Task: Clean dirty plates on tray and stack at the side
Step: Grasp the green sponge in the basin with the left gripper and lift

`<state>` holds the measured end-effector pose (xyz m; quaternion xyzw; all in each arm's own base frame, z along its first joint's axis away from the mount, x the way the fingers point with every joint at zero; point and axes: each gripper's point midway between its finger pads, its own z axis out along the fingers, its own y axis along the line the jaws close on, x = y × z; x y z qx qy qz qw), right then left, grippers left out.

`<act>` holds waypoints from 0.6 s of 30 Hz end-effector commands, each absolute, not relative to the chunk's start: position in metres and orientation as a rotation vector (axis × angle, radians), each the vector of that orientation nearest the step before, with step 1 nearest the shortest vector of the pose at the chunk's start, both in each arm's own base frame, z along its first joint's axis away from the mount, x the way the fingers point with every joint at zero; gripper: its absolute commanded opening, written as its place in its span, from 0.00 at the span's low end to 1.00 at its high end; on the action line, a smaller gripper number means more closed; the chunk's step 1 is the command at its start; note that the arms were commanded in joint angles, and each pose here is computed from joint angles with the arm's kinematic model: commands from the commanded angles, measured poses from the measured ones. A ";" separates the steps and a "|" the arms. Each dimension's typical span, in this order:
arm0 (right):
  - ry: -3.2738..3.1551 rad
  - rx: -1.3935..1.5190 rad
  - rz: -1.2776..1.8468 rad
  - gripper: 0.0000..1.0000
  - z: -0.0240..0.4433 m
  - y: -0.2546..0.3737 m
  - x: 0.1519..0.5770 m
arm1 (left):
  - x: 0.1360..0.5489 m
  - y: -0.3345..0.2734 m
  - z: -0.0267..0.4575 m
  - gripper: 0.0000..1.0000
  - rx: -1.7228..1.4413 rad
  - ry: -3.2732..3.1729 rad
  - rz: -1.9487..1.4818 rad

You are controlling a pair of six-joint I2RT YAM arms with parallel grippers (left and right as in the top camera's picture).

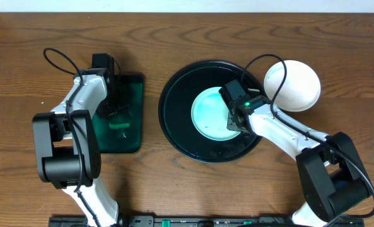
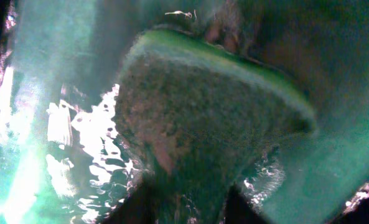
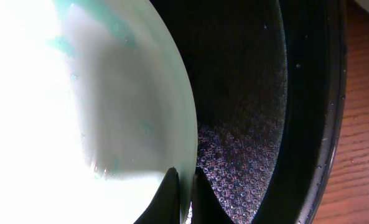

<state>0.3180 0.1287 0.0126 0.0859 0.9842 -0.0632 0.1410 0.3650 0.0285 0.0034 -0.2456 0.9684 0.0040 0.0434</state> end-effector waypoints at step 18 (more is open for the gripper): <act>2.876 0.117 -0.151 0.01 0.009 0.137 0.311 | 0.362 -0.116 0.129 0.07 -0.254 2.766 -0.445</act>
